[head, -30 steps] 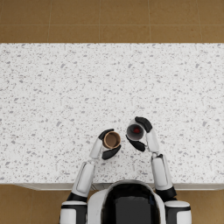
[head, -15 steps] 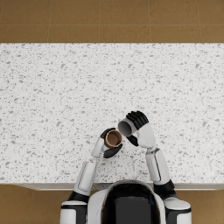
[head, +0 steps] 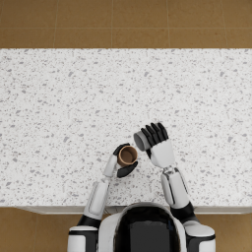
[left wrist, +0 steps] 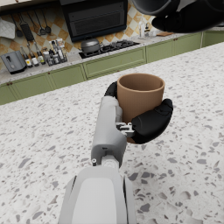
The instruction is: Pick up two cups and pour the berry on the right into the cup on the left
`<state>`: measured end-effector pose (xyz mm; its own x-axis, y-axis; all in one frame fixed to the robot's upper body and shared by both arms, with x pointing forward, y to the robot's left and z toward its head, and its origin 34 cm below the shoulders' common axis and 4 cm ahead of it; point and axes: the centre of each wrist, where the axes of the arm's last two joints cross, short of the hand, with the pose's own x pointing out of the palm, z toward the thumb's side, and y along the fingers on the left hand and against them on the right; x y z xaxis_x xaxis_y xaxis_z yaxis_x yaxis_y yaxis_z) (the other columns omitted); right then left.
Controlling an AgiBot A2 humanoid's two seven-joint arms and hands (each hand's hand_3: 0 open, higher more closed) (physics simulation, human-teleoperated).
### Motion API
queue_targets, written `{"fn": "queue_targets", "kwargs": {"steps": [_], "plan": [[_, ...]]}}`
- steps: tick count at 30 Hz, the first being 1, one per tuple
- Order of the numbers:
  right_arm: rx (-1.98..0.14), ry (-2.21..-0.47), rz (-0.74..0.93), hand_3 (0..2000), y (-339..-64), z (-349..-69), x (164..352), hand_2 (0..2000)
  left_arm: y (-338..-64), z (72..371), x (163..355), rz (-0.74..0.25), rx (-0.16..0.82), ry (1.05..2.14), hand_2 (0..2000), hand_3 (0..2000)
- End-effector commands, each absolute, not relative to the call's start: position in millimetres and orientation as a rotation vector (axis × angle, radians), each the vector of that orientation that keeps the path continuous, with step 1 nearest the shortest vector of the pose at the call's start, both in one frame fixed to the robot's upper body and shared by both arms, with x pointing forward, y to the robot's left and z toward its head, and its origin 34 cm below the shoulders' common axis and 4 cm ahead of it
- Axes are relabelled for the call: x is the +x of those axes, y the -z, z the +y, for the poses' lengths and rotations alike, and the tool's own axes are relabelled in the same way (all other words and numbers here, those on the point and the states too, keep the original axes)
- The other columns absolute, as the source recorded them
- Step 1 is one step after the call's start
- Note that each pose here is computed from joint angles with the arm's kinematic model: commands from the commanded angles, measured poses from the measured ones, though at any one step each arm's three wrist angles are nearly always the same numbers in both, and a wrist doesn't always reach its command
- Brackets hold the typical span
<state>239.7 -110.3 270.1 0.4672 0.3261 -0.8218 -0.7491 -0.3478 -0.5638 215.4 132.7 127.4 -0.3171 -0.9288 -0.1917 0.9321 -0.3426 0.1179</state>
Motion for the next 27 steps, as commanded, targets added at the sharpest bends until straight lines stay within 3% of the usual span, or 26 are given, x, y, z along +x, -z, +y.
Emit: {"fn": "queue_targets", "kwargs": {"steps": [1,8,13,14,15,22,27], "plan": [[-1.583,-1.125,0.374,1280,-276.3,-108.5,237.5,2000,-134.6,131.4,218.3,-0.011,0.281,1.896,2000,1280],[-1.722,-0.979,0.496,1280,-274.4,-101.1,230.2,2000,-133.7,130.3,220.3,-0.013,0.271,1.893,2000,1280],[-1.759,-0.943,0.484,1280,-278.7,-95.0,223.6,2000,-133.8,127.2,222.3,-0.018,0.266,1.897,2000,1280],[-1.886,-0.909,0.496,1280,-279.0,-95.3,223.2,2000,-132.8,126.2,222.2,-0.015,0.263,1.900,2000,1280],[-1.794,-0.933,0.486,1280,-278.8,-94.3,222.8,2000,-129.2,128.1,220.1,-0.002,0.255,1.899,2000,1280],[-1.795,-0.931,0.475,1280,-279.9,-93.1,218.8,2000,-130.8,126.2,223.1,-0.011,0.253,1.895,2000,1280],[-1.858,-0.786,0.570,1280,-281.4,-94.4,216.4,2000,-126.7,126.0,221.4,0.002,0.240,1.898,2000,1280]]}}
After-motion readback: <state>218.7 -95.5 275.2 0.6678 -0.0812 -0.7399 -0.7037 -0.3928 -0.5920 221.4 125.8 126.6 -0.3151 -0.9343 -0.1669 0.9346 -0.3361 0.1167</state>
